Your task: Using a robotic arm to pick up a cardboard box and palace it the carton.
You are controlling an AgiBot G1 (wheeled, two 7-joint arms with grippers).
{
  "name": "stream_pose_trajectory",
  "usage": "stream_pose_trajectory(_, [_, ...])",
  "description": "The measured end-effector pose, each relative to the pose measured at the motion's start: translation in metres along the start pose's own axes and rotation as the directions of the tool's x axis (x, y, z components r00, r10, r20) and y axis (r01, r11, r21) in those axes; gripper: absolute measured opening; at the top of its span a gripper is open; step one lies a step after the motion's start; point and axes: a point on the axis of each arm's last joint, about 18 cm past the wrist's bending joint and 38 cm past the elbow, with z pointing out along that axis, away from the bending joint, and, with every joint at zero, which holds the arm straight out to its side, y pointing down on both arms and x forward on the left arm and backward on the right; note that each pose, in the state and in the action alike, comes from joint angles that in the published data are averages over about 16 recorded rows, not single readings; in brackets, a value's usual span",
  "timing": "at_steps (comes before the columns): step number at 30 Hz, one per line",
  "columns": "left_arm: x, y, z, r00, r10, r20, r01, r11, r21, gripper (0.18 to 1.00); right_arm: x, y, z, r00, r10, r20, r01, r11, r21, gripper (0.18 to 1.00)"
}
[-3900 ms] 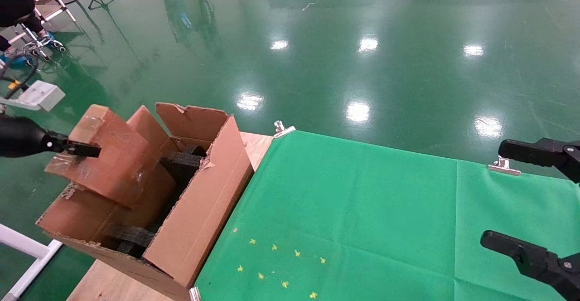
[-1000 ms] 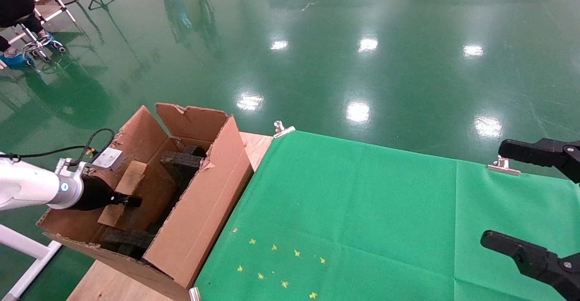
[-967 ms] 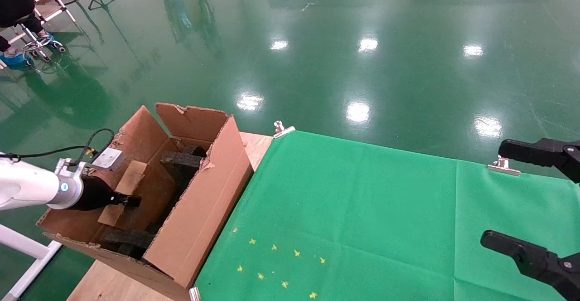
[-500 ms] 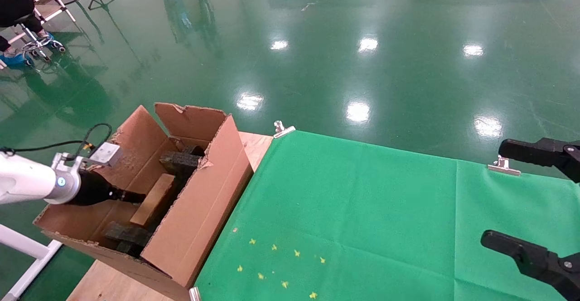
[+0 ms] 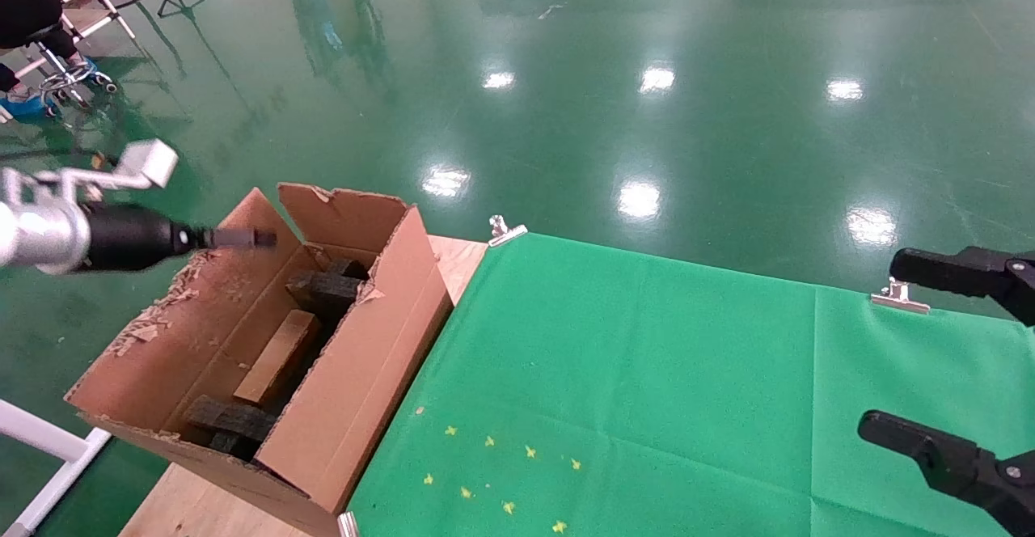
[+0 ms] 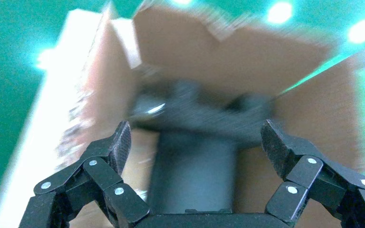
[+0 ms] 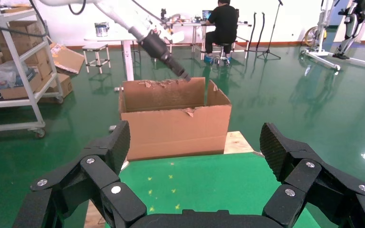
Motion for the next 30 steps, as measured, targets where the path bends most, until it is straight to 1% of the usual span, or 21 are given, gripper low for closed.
stream_pose_trajectory(2, [0.010, -0.005, -0.009, 0.995, -0.057, -0.076, 0.059, 0.998, 0.017, 0.969, 0.000, 0.000, 0.000, 1.000, 0.000, 0.000, 0.000, 1.000, 0.000, 1.001])
stream_pose_trajectory(4, [0.019, -0.009, -0.018, 0.983, -0.109, -0.151, 0.114, 0.993, 0.022, 0.981, 0.000, 0.000, 0.000, 1.000, 0.000, 0.000, 0.000, 1.000, 0.000, 1.001])
stream_pose_trajectory(6, [0.030, -0.011, -0.026, 0.959, -0.163, -0.231, 0.171, 0.985, 0.015, 0.988, 0.000, 0.000, 0.000, 1.000, 0.000, 0.000, 0.000, 1.000, 0.000, 1.001])
stream_pose_trajectory(9, [0.044, -0.012, -0.037, 0.915, -0.229, -0.331, 0.239, 0.971, -0.009, 0.998, 0.000, 0.000, 0.000, 1.000, 0.000, 0.000, 0.000, 1.000, 0.000, 1.001])
stream_pose_trajectory(12, [0.053, -0.012, -0.042, 0.877, -0.275, -0.394, 0.285, 0.958, -0.034, 1.000, 0.000, 0.000, 0.000, 1.000, 0.000, 0.000, 0.000, 1.000, 0.000, 1.001])
stream_pose_trajectory(15, [0.059, -0.011, -0.045, 0.850, -0.301, -0.432, 0.310, 0.949, -0.050, 1.001, 0.000, 0.000, 0.000, 1.000, 0.000, 0.000, 0.000, 1.000, 0.000, 1.001])
stream_pose_trajectory(19, [0.064, -0.012, -0.046, 0.838, -0.293, -0.460, 0.306, 0.951, -0.048, 1.001, 0.000, 0.000, 0.000, 1.000, 0.000, 0.000, 0.000, 1.000, 0.000, 1.001])
stream_pose_trajectory(21, [0.065, -0.013, -0.045, 0.843, -0.271, -0.465, 0.288, 0.957, -0.036, 1.001, 0.000, 0.000, 0.000, 1.000, 0.000, 0.000, 0.000, 1.000, 0.000, 1.001])
stream_pose_trajectory(26, [0.071, -0.019, -0.041, 0.860, -0.185, -0.475, 0.217, 0.976, 0.014, 1.001, 0.000, 0.000, 0.000, 1.000, 0.000, 0.000, 0.000, 1.000, 0.000, 1.001])
stream_pose_trajectory(30, [0.081, -0.023, -0.040, 0.860, -0.094, -0.501, 0.145, 0.987, 0.064, 1.001, 0.000, 0.000, 0.000, 1.000, 0.000, 0.000, 0.000, 1.000, 0.000, 1.001])
